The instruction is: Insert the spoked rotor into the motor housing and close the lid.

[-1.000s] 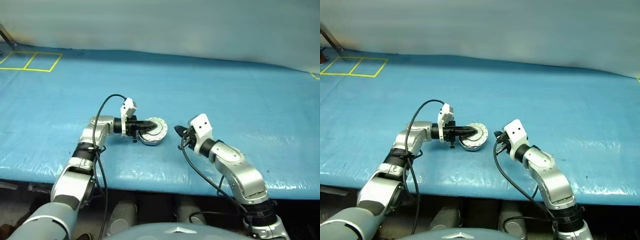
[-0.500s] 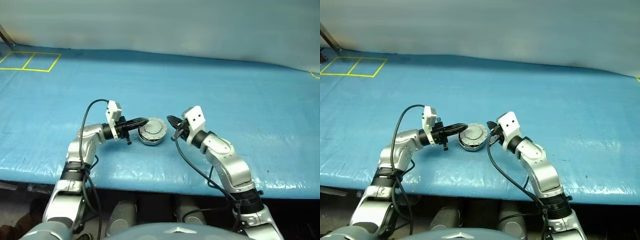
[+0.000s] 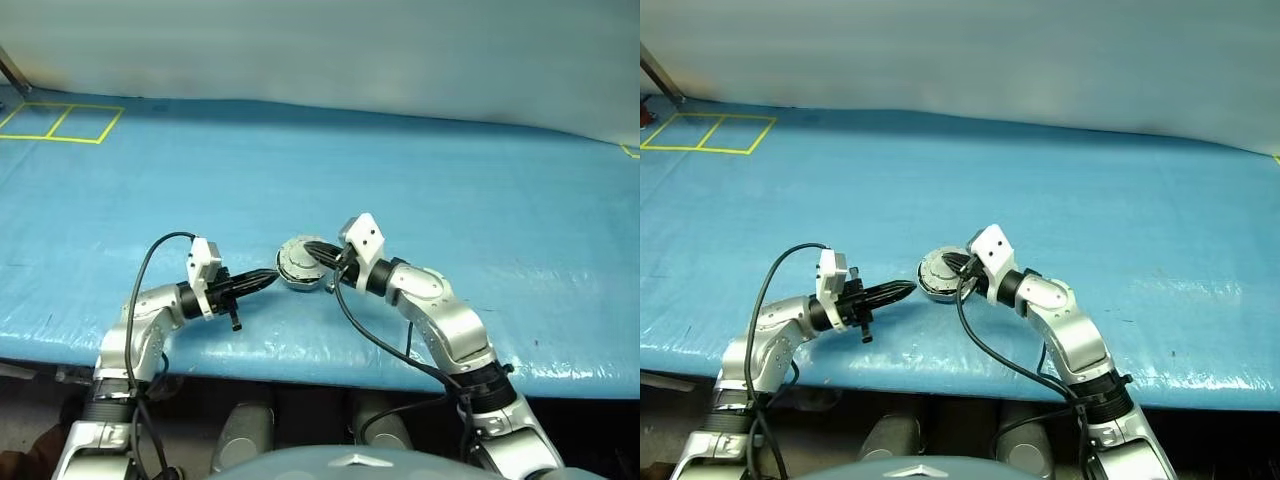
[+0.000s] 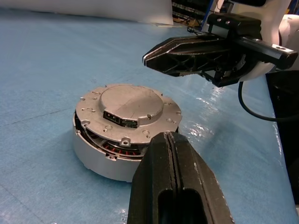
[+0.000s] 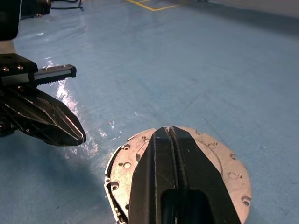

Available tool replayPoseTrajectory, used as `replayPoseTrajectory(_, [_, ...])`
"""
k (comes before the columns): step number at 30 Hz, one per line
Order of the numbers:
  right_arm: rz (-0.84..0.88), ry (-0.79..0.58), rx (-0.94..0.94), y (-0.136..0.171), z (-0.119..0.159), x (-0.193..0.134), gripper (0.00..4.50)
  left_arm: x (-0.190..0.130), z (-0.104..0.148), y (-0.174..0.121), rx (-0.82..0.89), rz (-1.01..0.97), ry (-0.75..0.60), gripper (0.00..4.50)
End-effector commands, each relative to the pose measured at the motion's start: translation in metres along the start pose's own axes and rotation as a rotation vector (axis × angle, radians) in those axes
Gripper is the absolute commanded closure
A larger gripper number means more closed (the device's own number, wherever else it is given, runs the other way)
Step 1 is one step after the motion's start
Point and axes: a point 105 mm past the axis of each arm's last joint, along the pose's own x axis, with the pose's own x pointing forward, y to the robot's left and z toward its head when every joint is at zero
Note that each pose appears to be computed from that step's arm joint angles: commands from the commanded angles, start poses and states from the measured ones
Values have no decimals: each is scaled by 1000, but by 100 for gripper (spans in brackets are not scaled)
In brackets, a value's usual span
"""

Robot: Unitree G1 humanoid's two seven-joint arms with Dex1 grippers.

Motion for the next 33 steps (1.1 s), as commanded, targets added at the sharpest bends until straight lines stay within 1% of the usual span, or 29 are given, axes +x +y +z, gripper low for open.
replayPoseTrajectory(1, [10,-10,-12,-1,3,7,359,-2,4,-5,44,12,-29,450])
replayPoseTrajectory(5, [-10,-14,-17,-3,3,10,220,-1,-4,-7,6,23,-50,450])
replayPoseTrajectory(6, [-19,-13,-25,-5,3,10,194,0,-6,-9,-3,24,-53,450])
replayPoseTrajectory(11, [-26,-6,-46,-5,3,12,23,2,-14,-12,-32,31,-62,450])
replayPoseTrajectory(12, [-16,-6,-49,-4,3,12,1,1,-15,-12,-35,34,-62,450])
replayPoseTrajectory(16, [-3,20,-68,-1,-2,13,1,0,-17,-10,-45,54,-66,450])
replayPoseTrajectory(19, [7,13,-48,2,-2,13,1,-3,-17,-8,-46,68,-70,450])
replayPoseTrajectory(27, [-37,29,-19,-6,-10,16,1,-4,-17,-6,-41,82,-71,450])
replayPoseTrajectory(29, [-32,24,-4,-5,-10,16,40,-4,-18,-5,-38,86,-68,450])
replayPoseTrajectory(30, [-32,28,-6,-5,-10,16,66,-4,-19,-5,-34,87,-63,450])
replayPoseTrajectory(32, [-31,29,-7,-5,-10,16,132,-5,-19,-6,-28,87,-58,450])
replayPoseTrajectory(33, [-30,26,-6,-5,-9,16,153,-5,-19,-5,-28,88,-59,450])
